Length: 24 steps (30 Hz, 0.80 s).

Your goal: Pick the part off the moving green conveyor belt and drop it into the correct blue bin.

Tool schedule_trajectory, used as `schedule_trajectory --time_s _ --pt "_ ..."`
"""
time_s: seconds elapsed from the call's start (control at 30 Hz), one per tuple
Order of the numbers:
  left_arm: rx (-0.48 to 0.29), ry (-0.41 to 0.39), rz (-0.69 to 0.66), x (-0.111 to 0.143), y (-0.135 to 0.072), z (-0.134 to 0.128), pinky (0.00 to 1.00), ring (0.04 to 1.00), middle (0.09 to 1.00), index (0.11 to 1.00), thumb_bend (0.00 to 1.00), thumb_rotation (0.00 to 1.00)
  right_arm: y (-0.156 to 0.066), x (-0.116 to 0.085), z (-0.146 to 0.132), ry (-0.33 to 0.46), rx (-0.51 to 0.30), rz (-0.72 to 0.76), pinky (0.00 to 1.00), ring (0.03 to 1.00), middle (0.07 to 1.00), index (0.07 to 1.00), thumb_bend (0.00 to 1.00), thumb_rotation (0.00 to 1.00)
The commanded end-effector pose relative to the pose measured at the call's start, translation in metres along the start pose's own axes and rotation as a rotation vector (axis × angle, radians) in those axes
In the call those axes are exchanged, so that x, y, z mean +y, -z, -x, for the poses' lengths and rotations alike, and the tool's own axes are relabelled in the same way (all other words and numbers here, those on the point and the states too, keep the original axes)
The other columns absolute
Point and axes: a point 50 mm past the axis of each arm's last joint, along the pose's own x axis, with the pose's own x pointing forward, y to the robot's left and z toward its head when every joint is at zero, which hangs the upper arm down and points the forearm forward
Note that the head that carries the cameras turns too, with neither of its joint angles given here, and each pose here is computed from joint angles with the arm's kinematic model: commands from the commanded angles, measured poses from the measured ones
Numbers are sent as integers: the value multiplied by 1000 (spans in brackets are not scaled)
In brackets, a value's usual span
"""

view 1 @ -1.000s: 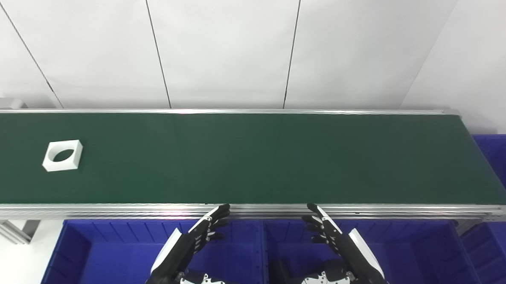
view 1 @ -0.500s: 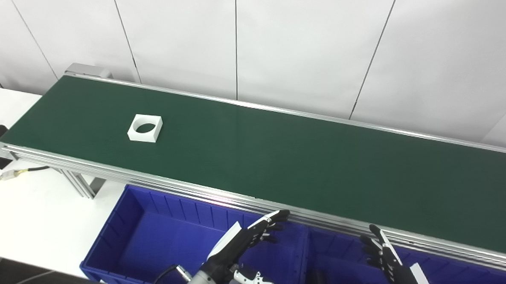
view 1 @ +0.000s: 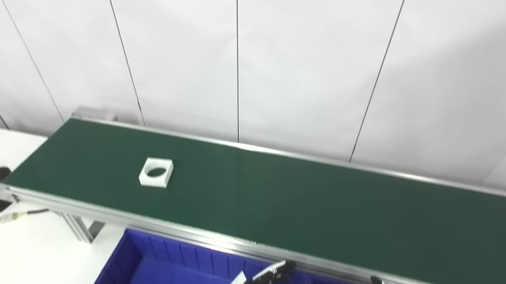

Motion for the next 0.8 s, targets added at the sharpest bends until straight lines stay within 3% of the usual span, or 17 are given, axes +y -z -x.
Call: schedule_trajectory --time_s 0.0,0.3,0.5,0.63,0.77 --pt "-75 -21 -2 4 -7 -10 735 855 900 890 847 70 -9 -5 -4 25 -84 14 794 867 892 979 855 36" --pt "-70 -29 5 5 -2 -13 728 846 890 884 854 70 -5 -4 -9 33 -90 4 784 860 892 971 867 1" --pt "-107 -58 59 6 -5 -20 735 844 894 876 861 88 -3 -8 -13 38 -98 5 793 858 881 964 871 1" --pt "-178 -86 118 17 -18 -25 763 867 917 891 862 149 -1 -10 -17 36 -109 1 784 858 881 961 874 5" --pt "-267 -109 117 36 -47 -31 773 880 923 921 864 169 -2 -11 -21 38 -125 -3 793 851 869 957 877 20"
